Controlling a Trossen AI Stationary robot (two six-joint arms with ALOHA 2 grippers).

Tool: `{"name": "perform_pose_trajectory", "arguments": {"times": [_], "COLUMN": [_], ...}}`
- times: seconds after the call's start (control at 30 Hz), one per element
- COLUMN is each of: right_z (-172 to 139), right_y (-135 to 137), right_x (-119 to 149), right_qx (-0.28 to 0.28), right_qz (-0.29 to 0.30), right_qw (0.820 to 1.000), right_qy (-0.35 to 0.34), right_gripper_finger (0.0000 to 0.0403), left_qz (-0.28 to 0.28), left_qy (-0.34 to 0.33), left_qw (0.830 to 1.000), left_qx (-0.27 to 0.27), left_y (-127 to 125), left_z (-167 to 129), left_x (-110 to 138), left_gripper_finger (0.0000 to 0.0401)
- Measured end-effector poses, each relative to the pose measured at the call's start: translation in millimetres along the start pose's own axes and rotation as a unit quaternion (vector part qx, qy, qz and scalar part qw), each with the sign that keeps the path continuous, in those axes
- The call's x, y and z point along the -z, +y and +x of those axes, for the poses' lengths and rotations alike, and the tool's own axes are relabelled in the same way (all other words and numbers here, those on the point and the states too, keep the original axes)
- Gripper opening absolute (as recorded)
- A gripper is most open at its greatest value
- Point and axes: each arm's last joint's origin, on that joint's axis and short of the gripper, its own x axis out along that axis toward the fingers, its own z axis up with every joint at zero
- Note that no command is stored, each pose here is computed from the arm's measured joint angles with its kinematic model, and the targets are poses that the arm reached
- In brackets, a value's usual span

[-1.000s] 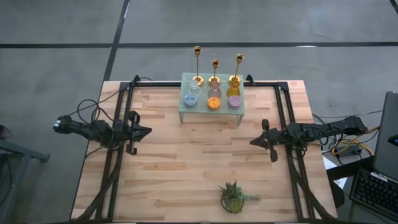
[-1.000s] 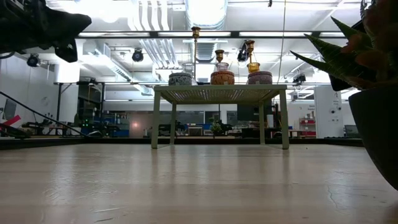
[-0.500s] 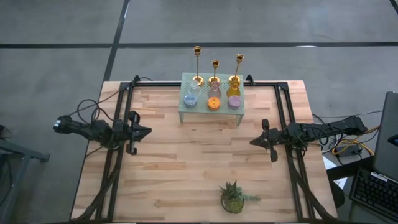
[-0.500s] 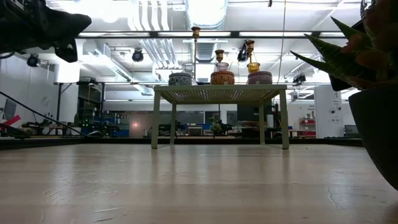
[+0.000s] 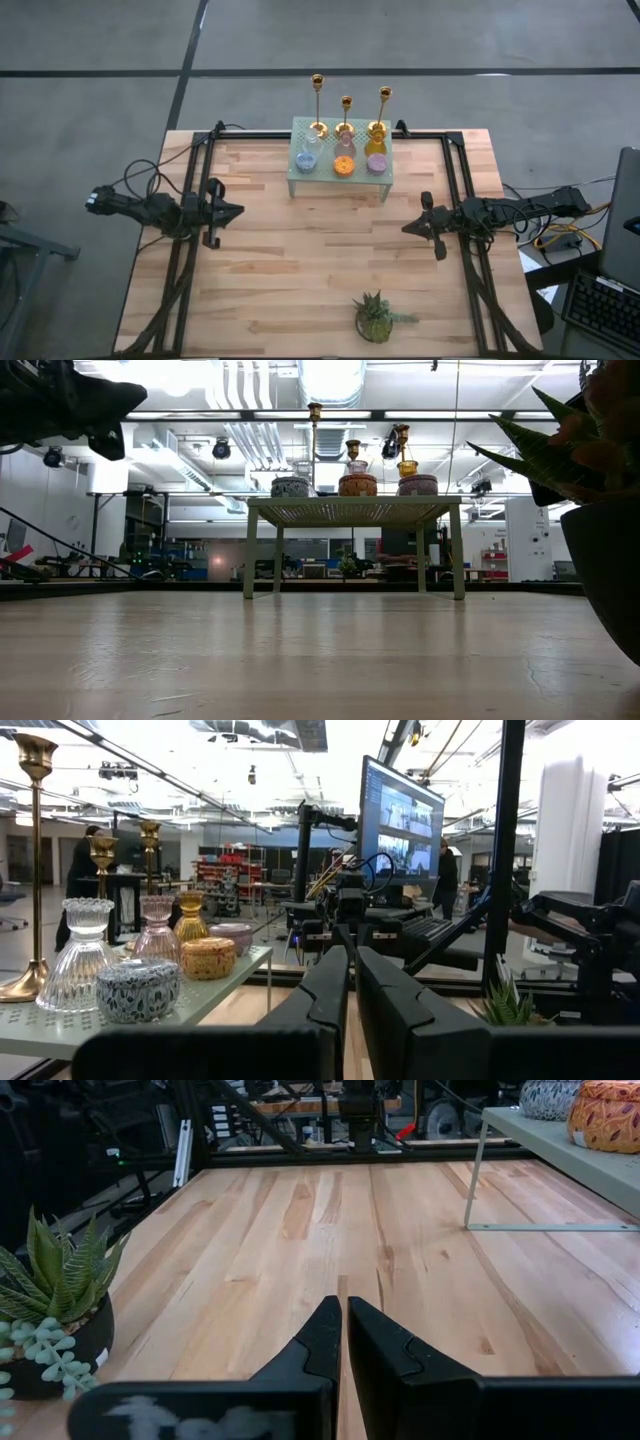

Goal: Pick & Place candle stick holders
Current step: Return to Home Position

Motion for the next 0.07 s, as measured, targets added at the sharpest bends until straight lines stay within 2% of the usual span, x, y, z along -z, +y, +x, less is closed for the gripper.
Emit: {"name": "perform_pose_trajectory", "arguments": {"times": [0.07], "right_z": [0.0], "right_y": [0.0], "right_x": [0.0], "right_qx": [0.000], "right_qz": [0.000], "right_qw": [1.000], "right_qy": [0.000], "right_gripper_finger": [0.0018], "left_qz": [0.000], "left_qy": [0.000], "left_qw": [1.000], "left_qx": [0.000], "left_y": [0.0], "left_z": [0.0], "left_x": [0.0], "left_gripper_finger": [0.0028]}}
